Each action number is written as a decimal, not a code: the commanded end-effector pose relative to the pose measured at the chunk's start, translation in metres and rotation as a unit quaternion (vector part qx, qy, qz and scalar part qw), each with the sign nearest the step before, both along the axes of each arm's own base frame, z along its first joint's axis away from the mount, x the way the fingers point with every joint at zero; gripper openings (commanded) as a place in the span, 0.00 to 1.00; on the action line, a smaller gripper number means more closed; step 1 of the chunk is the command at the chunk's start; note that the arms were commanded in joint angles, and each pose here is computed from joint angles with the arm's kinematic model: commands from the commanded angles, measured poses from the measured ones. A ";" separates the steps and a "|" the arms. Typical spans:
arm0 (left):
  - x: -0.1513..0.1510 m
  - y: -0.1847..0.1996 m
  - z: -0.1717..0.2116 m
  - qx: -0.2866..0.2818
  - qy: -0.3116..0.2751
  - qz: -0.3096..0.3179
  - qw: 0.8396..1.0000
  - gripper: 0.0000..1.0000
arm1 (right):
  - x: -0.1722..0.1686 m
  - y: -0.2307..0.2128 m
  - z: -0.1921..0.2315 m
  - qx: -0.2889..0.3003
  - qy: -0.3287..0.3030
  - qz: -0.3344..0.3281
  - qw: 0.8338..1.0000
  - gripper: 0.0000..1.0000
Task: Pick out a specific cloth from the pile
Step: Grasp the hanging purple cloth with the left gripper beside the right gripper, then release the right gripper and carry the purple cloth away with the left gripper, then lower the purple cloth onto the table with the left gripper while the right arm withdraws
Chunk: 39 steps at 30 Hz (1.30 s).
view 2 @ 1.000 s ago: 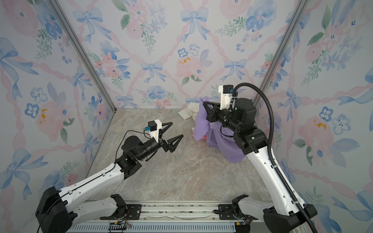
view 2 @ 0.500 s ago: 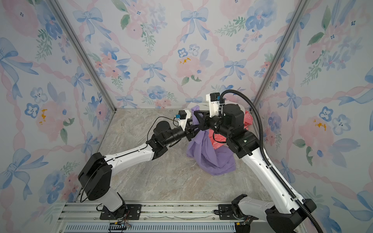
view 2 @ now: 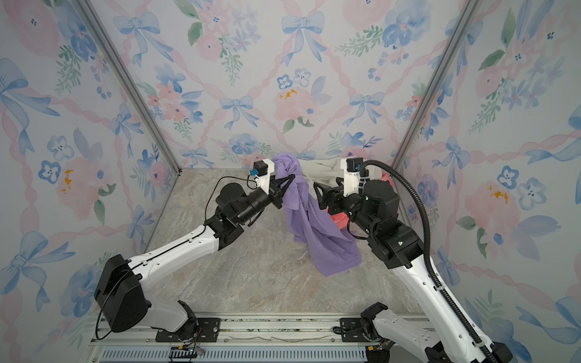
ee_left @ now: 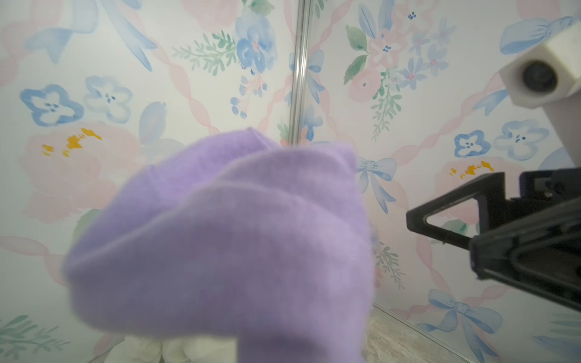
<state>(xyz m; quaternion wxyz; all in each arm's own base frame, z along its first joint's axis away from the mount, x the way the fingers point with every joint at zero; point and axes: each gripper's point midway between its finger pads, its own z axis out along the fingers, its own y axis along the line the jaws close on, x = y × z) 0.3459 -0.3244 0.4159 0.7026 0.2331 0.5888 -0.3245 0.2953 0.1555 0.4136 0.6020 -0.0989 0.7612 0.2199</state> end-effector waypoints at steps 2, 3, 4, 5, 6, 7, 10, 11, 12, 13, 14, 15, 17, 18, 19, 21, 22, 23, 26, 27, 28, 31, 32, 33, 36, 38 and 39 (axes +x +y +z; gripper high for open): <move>0.018 0.044 0.030 0.034 -0.012 0.097 0.995 0.00 | 0.001 -0.020 -0.023 -0.025 0.020 -0.034 0.999 0.86; 0.022 0.051 0.032 0.040 -0.010 0.109 0.993 0.00 | 0.001 -0.022 -0.024 -0.026 0.022 -0.037 0.999 0.86; 0.026 0.058 0.036 0.049 -0.009 0.124 0.991 0.00 | 0.000 -0.024 -0.026 -0.028 0.023 -0.040 0.999 0.90; 0.031 0.065 0.039 0.059 -0.008 0.140 0.988 0.00 | 0.000 -0.026 -0.028 -0.028 0.025 -0.042 0.998 0.94; 0.036 0.071 0.042 0.066 -0.007 0.152 0.986 0.00 | 0.000 -0.027 -0.029 -0.030 0.025 -0.044 0.998 0.95; 0.042 0.078 0.045 0.075 -0.006 0.168 0.983 0.00 | 0.000 -0.028 -0.031 -0.029 0.027 -0.045 0.998 0.95; 0.063 0.100 0.051 0.094 -0.008 0.219 0.971 0.00 | 0.002 -0.028 -0.038 -0.031 0.034 -0.043 0.998 0.97; 0.072 0.109 0.053 0.097 -0.008 0.236 0.967 0.00 | 0.003 -0.027 -0.041 -0.032 0.038 -0.042 0.998 0.97; 0.081 0.117 0.054 0.100 -0.006 0.250 0.963 0.00 | 0.004 -0.026 -0.044 -0.033 0.042 -0.040 0.998 0.97; 0.092 0.126 0.057 0.101 -0.005 0.266 0.959 0.00 | 0.005 -0.024 -0.047 -0.035 0.046 -0.038 0.998 0.97; 0.102 0.136 0.060 0.100 -0.005 0.282 0.954 0.00 | 0.006 -0.023 -0.050 -0.037 0.050 -0.036 0.997 0.97; 0.112 0.144 0.063 0.100 -0.006 0.298 0.949 0.00 | 0.007 -0.022 -0.052 -0.039 0.053 -0.036 0.997 0.97; 0.135 0.165 0.072 0.095 -0.009 0.336 0.937 0.00 | 0.009 -0.021 -0.056 -0.041 0.057 -0.034 0.997 0.97; 0.144 0.172 0.076 0.092 -0.011 0.348 0.933 0.00 | 0.010 -0.021 -0.057 -0.041 0.059 -0.034 0.997 0.97; 0.152 0.180 0.083 0.086 -0.015 0.360 0.929 0.00 | 0.011 -0.020 -0.057 -0.041 0.059 -0.032 0.997 0.97; 0.163 0.191 0.092 0.080 -0.022 0.383 0.920 0.00 | 0.012 -0.019 -0.058 -0.039 0.060 -0.031 0.997 0.97; 0.168 0.196 0.095 0.080 -0.024 0.394 0.915 0.00 | 0.012 -0.019 -0.059 -0.039 0.061 -0.031 0.997 0.97; 0.171 0.200 0.096 0.079 -0.025 0.402 0.912 0.00 | 0.012 -0.018 -0.060 -0.038 0.062 -0.030 0.997 0.97; 0.180 0.205 0.083 0.084 -0.014 0.411 0.907 0.00 | 0.012 -0.017 -0.066 -0.039 0.067 -0.028 0.997 0.97; 0.182 0.205 0.071 0.087 -0.003 0.411 0.908 0.00 | 0.012 -0.018 -0.068 -0.038 0.070 -0.028 0.996 0.97; 0.182 0.207 0.057 0.091 0.009 0.410 0.907 0.00 | 0.011 -0.017 -0.071 -0.039 0.073 -0.027 0.996 0.97; 0.174 0.215 -0.002 0.094 0.040 0.421 0.901 0.00 | 0.009 -0.018 -0.080 -0.039 0.083 -0.028 0.995 0.97; 0.167 0.221 -0.024 0.091 0.050 0.427 0.898 0.00 | 0.008 -0.019 -0.084 -0.040 0.087 -0.028 0.995 0.97; 0.161 0.226 -0.048 0.092 0.066 0.431 0.895 0.00 | 0.006 -0.019 -0.086 -0.039 0.089 -0.029 0.995 0.97; 0.143 0.249 -0.122 0.092 0.132 0.446 0.880 0.00 | 0.001 -0.022 -0.099 -0.041 0.103 -0.031 0.993 0.97; 0.131 0.263 -0.170 0.092 0.181 0.451 0.869 0.00 | -0.001 -0.024 -0.109 -0.044 0.115 -0.033 0.992 0.97; 0.125 0.271 -0.188 0.091 0.200 0.455 0.863 0.02 | -0.001 -0.025 -0.114 -0.046 0.121 -0.035 0.991 0.97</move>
